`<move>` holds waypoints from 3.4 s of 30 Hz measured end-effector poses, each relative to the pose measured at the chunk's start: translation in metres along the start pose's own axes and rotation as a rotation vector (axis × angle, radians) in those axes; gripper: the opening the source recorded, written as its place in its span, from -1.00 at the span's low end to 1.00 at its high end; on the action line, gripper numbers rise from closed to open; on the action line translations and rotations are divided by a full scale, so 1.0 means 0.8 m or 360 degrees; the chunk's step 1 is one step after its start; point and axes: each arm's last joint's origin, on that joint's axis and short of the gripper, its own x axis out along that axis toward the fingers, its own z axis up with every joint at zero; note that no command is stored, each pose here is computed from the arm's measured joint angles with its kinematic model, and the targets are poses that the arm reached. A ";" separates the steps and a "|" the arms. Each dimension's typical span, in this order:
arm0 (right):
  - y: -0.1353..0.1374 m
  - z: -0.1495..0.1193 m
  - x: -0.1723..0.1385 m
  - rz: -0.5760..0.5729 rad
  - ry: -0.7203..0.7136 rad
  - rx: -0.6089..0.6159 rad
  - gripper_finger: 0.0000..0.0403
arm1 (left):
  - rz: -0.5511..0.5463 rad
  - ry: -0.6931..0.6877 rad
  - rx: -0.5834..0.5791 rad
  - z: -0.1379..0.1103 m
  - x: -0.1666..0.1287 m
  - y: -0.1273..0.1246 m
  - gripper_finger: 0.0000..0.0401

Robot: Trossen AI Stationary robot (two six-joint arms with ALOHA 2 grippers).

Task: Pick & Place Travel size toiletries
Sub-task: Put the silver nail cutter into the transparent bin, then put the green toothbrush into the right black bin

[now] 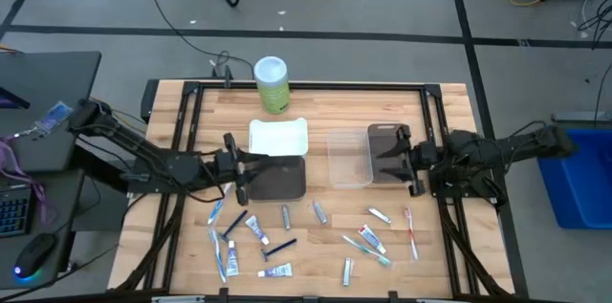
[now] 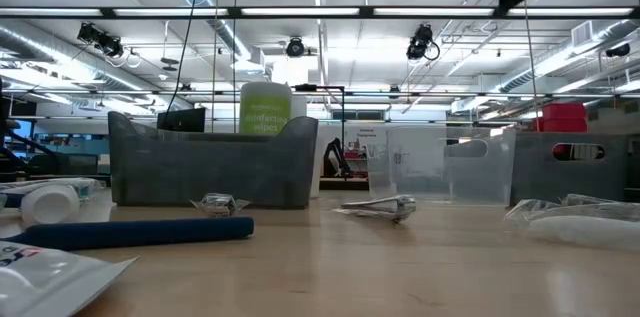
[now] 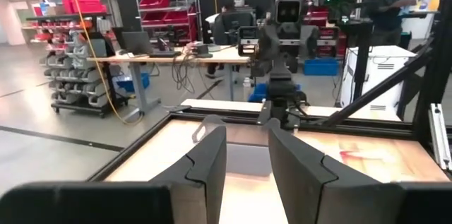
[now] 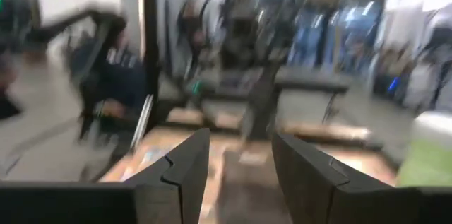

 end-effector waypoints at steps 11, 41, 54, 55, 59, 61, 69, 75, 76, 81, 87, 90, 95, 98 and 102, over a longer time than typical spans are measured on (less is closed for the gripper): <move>0.079 -0.043 0.071 0.0170 0.1639 0.0370 -0.18 | 0.0015 0.0004 0.0015 0.000 -0.001 0.000 -0.42; 0.117 -0.156 0.102 -0.0606 0.2142 0.0514 0.00 | -0.0132 0.0059 -0.0028 -0.006 -0.001 -0.004 -0.42; 0.117 -0.138 0.107 -0.0511 0.2124 0.0502 -0.75 | -0.0209 0.0059 -0.0033 -0.006 -0.001 -0.005 -0.42; 0.117 -0.125 0.111 -0.0467 0.2058 0.0493 -0.75 | -0.0209 0.0060 -0.0031 -0.006 -0.001 -0.005 -0.42; 0.110 -0.074 0.122 -0.0420 0.1772 0.0365 -0.74 | -0.0208 0.0060 -0.0031 -0.006 -0.001 -0.005 -0.42; 0.102 -0.050 0.127 -0.0431 0.1613 0.0251 -0.70 | -0.0209 0.0059 -0.0031 -0.006 -0.001 -0.005 -0.42; 0.017 -0.011 0.143 -0.0758 0.1336 -0.0213 -0.67 | -0.0209 0.0059 -0.0031 -0.006 -0.001 -0.005 -0.42; -0.053 -0.054 0.151 -0.0694 0.1512 0.0020 -0.65 | -0.0209 0.0062 -0.0063 -0.006 -0.001 -0.005 -0.42; -0.059 -0.064 0.150 -0.0660 0.1553 0.0049 -0.65 | -0.0208 0.0063 -0.0062 -0.006 -0.001 -0.005 -0.42; -0.079 -0.100 0.146 -0.0631 0.1737 0.0084 -0.61 | -0.0208 0.0063 -0.0062 -0.006 -0.001 -0.005 -0.42; -0.086 -0.117 0.147 -0.0648 0.1812 0.0095 -0.23 | -0.0208 0.0072 -0.0053 -0.007 -0.001 -0.005 -0.42; -0.084 -0.115 0.148 -0.0639 0.1803 0.0098 -0.04 | -0.0208 0.0074 -0.0049 -0.007 -0.001 -0.005 -0.42; -0.067 -0.075 0.155 -0.0604 0.1749 0.0169 0.12 | -0.0208 0.0074 -0.0048 -0.007 -0.001 -0.005 -0.42; -0.046 -0.047 0.157 -0.0488 0.1739 0.0306 0.12 | -0.0208 0.0074 -0.0049 -0.007 -0.001 -0.005 -0.42; -0.005 -0.025 0.154 -0.0174 0.1729 0.0512 0.05 | -0.0208 0.0079 -0.0043 -0.008 -0.001 -0.005 -0.42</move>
